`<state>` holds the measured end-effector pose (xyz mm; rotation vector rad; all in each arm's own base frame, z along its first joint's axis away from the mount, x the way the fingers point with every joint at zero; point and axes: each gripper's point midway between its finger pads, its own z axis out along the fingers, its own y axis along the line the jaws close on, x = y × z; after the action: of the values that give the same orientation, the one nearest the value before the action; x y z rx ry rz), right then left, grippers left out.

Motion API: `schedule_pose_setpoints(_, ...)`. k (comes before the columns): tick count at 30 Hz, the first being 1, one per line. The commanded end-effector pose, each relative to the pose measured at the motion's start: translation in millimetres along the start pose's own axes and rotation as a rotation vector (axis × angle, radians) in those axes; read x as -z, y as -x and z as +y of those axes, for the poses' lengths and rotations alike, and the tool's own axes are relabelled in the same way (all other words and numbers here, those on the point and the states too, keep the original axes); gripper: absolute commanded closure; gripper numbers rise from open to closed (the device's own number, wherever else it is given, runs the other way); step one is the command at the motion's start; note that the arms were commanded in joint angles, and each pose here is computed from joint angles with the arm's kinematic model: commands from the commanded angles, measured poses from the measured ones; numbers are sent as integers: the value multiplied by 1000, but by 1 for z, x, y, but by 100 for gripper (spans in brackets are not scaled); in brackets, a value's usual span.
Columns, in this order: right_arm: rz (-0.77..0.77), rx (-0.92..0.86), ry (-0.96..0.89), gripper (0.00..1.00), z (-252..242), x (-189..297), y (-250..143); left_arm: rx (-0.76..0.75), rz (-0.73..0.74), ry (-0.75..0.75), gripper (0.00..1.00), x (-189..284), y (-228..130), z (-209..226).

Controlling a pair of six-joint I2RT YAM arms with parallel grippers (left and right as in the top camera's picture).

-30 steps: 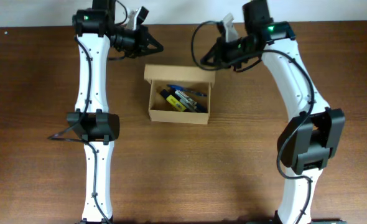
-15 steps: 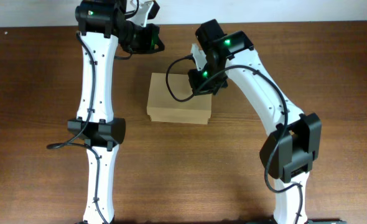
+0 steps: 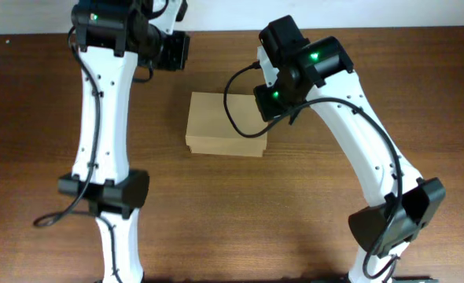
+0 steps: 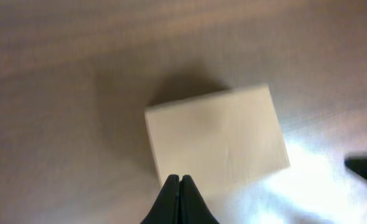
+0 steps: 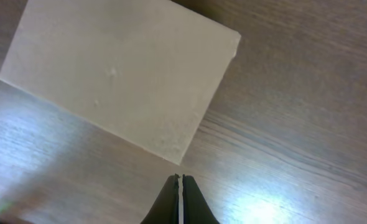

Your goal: Pack container

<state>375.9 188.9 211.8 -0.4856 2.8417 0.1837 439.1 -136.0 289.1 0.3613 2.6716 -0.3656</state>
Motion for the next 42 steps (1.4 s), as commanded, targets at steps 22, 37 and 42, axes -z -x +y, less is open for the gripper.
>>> schedule_pose_setpoints(22, 176, 44, -48, 96, -6, -105, -24, -52, 457, -82, 98, -162, -135, -3)
schedule_pose_setpoints(37, 23, 21, -96, 96, -25, -71, 6, -63, 392, -24, 98, -147, -112, 9)
schedule_pose_setpoints(42, -210, -51, -173, 96, -61, 30, 50, -54, 229, -5, 98, -94, -57, 17)
